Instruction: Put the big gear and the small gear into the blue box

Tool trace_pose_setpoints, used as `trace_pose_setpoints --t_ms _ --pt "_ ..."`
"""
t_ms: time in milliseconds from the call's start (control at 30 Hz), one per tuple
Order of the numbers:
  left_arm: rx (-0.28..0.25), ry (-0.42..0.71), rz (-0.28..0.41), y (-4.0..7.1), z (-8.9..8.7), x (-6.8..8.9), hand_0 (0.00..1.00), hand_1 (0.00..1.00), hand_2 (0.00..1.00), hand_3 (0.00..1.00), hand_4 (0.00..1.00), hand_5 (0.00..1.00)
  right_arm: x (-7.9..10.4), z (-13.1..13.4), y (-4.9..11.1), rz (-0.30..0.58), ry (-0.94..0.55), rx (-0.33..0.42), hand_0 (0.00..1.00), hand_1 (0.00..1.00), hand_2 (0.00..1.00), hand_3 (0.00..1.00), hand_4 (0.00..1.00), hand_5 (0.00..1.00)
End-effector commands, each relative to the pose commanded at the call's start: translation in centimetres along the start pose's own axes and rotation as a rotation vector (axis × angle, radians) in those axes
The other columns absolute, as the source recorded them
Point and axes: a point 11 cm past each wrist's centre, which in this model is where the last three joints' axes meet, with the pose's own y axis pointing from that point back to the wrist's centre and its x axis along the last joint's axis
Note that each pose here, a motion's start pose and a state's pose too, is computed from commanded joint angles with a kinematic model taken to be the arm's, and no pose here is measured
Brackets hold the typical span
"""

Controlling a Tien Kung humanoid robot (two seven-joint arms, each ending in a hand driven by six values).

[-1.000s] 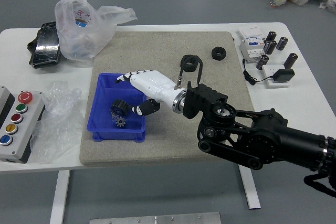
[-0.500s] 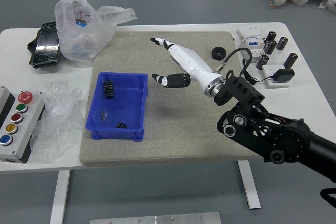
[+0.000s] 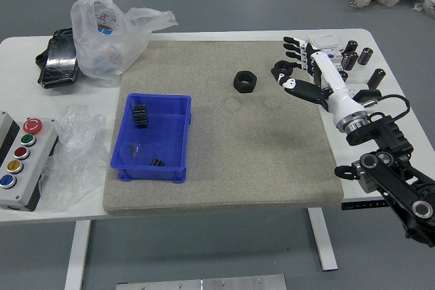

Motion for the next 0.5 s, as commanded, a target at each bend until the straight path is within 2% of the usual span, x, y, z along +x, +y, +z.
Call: trace_pose_setpoints --t_ms 67,100,267,300,467,500 --pt "-0.004 -0.001 0.0 0.0 0.1 0.0 0.688 0.612 0.59 0.67 0.645 0.463 1.4 0.8 1.1 0.028 -0.085 0.001 0.719 0.769 0.788 0.739 0.729 0.404" --pt "-0.007 0.0 0.0 0.0 0.1 0.0 0.688 0.611 0.589 0.669 0.646 0.463 2.1 1.1 1.6 0.044 -0.126 0.004 0.636 0.685 0.735 0.72 0.854 0.723" --pt "-0.021 -0.001 0.0 0.1 0.6 0.1 0.688 0.611 0.589 0.669 0.646 0.463 5.4 2.1 3.9 0.142 -0.325 0.039 0.636 0.685 0.735 0.72 0.854 0.723" --pt "-0.022 -0.001 0.0 0.1 0.7 0.1 0.688 0.586 0.569 0.669 0.644 0.46 5.9 2.1 4.1 0.159 -0.349 0.047 0.573 0.629 0.699 0.719 0.939 0.923" --pt "-0.03 -0.004 0.002 0.1 1.1 0.3 0.688 0.586 0.569 0.669 0.644 0.46 9.3 1.0 4.8 0.261 -0.461 0.113 0.573 0.629 0.699 0.719 0.939 0.923" --pt "-0.031 -0.006 0.003 0.2 1.2 0.3 0.688 0.571 0.546 0.668 0.646 0.453 9.9 0.8 5.0 0.278 -0.474 0.124 0.548 0.603 0.671 0.699 0.965 0.987"
